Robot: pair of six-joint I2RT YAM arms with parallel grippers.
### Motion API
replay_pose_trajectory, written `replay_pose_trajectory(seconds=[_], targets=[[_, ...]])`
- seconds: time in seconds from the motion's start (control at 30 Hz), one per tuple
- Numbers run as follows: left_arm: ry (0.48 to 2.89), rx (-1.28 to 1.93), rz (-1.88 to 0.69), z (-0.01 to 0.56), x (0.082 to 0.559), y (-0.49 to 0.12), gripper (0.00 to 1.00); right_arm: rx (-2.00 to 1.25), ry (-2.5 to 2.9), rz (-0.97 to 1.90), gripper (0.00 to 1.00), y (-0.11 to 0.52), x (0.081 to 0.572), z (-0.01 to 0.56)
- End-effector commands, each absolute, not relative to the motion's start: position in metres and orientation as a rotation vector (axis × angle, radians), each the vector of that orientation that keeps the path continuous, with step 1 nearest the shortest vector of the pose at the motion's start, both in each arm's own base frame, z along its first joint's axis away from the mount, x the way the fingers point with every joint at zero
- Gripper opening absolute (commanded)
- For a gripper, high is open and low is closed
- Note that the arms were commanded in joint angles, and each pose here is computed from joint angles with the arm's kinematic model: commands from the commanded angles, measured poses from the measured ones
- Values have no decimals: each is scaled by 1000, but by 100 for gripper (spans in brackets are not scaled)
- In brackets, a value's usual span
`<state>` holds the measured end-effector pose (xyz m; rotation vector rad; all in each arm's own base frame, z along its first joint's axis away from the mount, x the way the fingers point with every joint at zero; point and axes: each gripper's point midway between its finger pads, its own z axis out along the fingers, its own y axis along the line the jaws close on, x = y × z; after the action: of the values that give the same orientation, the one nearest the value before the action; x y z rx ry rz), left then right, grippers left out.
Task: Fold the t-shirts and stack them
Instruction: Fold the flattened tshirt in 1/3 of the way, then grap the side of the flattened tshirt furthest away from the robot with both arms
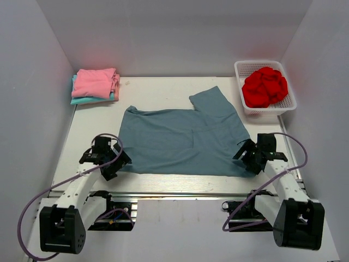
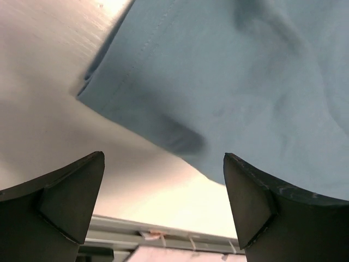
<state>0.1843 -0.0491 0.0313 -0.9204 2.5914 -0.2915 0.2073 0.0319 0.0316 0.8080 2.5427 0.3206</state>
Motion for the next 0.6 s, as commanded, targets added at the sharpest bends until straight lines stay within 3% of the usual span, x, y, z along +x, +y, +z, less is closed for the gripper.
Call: replay_pose_trajectory(seconds=[0.0, 0.27, 0.43, 0.57], targets=[[2483, -891, -315, 70, 205, -46, 100, 783, 2523, 297, 83, 29, 204, 52], [2301, -682, -218, 134, 311, -31, 100, 434, 2271, 405, 86, 44, 279, 145], [2430, -549, -164, 111, 384, -37, 96, 221, 2219, 427, 86, 67, 311, 176], [2427, -479, -195, 104, 427, -45, 93, 155, 2253, 436, 86, 83, 338, 169]])
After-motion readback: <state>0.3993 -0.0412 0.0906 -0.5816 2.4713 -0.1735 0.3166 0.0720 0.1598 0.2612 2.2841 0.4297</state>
